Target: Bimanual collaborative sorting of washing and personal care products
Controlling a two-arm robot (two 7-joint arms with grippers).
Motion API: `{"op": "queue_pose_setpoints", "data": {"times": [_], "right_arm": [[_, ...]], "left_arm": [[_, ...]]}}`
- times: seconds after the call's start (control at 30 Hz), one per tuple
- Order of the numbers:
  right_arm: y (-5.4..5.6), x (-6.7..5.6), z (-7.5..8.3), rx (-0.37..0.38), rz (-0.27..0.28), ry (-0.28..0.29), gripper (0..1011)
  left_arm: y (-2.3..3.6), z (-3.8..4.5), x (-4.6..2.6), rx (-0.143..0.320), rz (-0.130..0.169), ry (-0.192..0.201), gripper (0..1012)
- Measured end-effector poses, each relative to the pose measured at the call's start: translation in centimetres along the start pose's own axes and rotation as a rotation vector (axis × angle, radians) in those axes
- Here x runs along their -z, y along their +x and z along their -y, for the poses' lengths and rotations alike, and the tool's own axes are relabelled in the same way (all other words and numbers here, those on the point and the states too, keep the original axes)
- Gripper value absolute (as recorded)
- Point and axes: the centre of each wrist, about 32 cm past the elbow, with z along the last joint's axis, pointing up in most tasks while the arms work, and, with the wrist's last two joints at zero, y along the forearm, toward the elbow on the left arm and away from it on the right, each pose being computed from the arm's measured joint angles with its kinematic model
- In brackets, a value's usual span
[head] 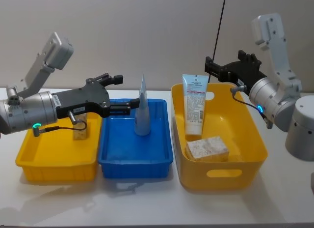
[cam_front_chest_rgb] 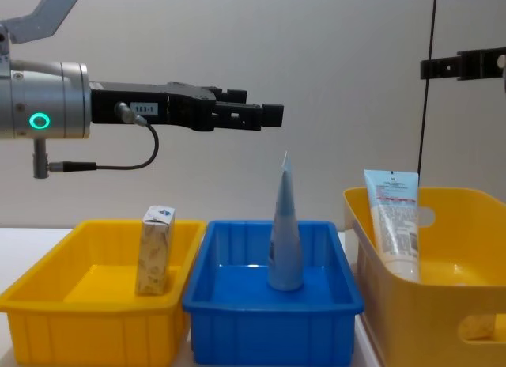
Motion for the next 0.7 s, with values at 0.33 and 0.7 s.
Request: {"op": "queue_pose_setpoints", "data": {"times": [0.33,0.7], "right_arm": [[0.03,0.03,-0.01,0.001,0.001,-0.002,1002],[0.05,0.05,0.0,0.0,0.0,-0.002,1002]], "left_arm": [[0.0,0.0,0.0,0.0,0.0,0.0,1001],[0.0,0.0,0.0,0.0,0.0,0.0,1001]]}}
